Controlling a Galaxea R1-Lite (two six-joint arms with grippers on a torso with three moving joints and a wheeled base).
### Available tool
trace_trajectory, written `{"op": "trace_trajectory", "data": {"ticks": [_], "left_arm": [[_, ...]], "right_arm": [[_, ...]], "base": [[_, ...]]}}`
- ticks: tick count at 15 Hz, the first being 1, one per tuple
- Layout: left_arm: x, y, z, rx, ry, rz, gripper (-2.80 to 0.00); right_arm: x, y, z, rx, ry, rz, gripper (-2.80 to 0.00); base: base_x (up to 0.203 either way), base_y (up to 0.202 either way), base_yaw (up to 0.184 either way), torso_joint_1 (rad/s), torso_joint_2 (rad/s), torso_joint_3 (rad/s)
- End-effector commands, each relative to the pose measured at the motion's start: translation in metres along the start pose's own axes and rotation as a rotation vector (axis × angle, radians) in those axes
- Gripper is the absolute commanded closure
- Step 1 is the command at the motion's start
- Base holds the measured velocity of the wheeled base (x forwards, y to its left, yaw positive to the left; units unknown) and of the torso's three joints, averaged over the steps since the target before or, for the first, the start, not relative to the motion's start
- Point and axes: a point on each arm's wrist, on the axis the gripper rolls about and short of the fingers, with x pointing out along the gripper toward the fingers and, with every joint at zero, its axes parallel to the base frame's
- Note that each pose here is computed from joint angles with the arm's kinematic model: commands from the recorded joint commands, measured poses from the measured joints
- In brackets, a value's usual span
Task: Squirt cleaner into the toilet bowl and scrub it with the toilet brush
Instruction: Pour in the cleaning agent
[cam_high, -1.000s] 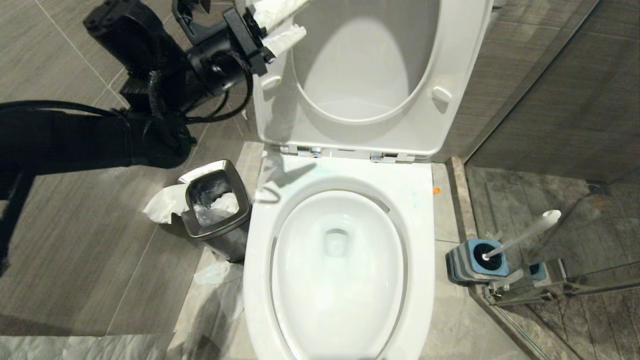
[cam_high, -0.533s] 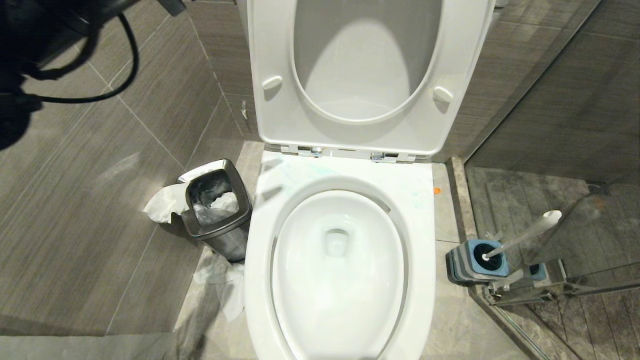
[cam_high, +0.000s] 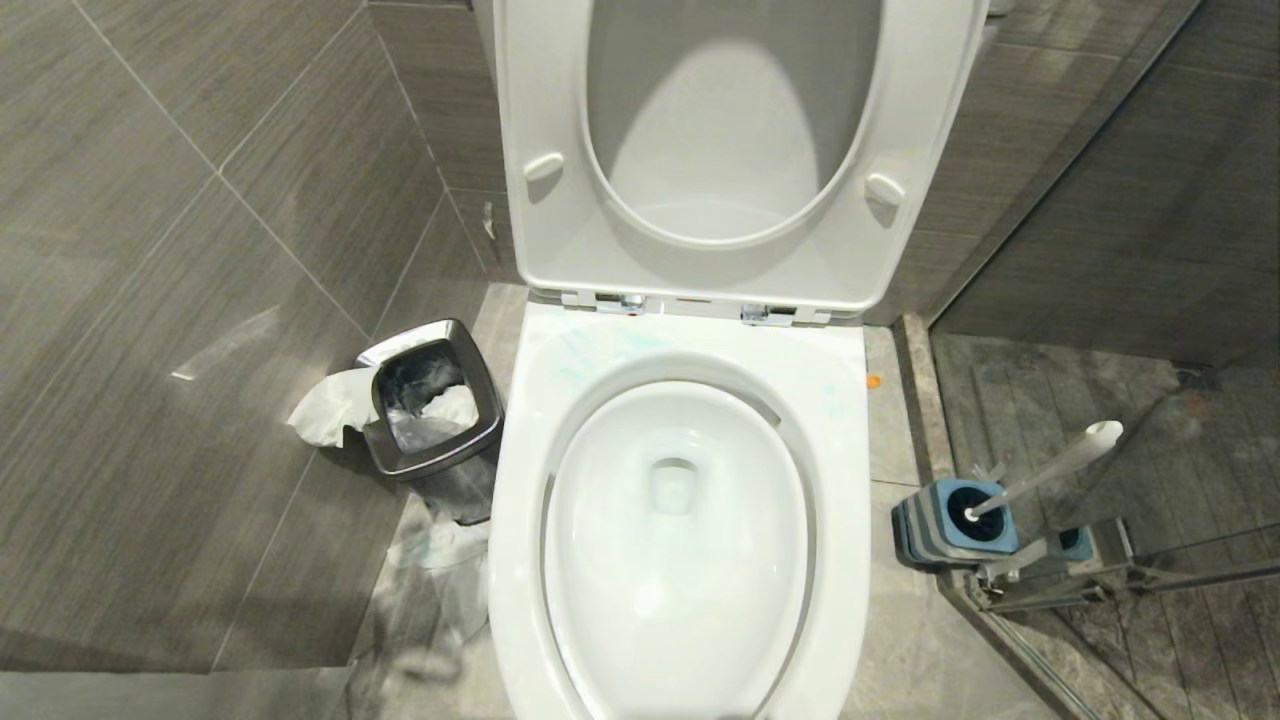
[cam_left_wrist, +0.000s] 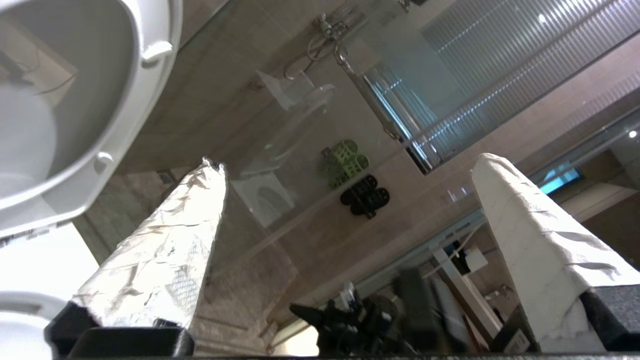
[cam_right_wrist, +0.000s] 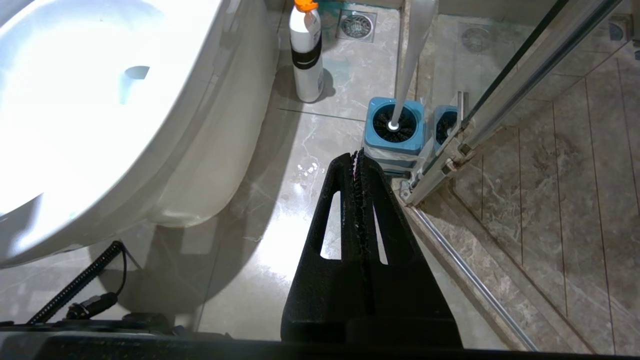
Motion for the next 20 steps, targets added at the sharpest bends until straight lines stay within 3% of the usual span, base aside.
{"op": "trace_trajectory", "data": {"ticks": [1,5,8,13,16,20], "left_arm": [[-0.03,-0.051,-0.005,0.059,-0.001,-0.014,0.0],[-0.05,-0.079,-0.012,0.082,0.006,-0.011,0.0],[-0.055,-0.086,-0.014,0.086,0.004,-0.01,0.0],[-0.057,-0.089,-0.018,0.161,-0.012,0.111,0.0],[-0.055,-0.085,-0.02,0.346,0.009,0.268,0.0],[-0.047,-0.092,-0.029,0.603,0.094,0.547,0.0]], "right_arm": [[0.0,0.0,0.0,0.0,0.001,0.0,0.0],[0.0,0.0,0.0,0.0,0.001,0.0,0.0],[0.0,0.0,0.0,0.0,0.001,0.0,0.0],[0.0,0.0,0.0,0.0,0.001,0.0,0.0],[0.0,0.0,0.0,0.0,0.001,0.0,0.0],[0.0,0.0,0.0,0.0,0.001,0.0,0.0]], "base": [[0.0,0.0,0.0,0.0,0.0,0.0],[0.0,0.0,0.0,0.0,0.0,0.0],[0.0,0.0,0.0,0.0,0.0,0.0],[0.0,0.0,0.0,0.0,0.0,0.0],[0.0,0.0,0.0,0.0,0.0,0.0],[0.0,0.0,0.0,0.0,0.0,0.0]]}}
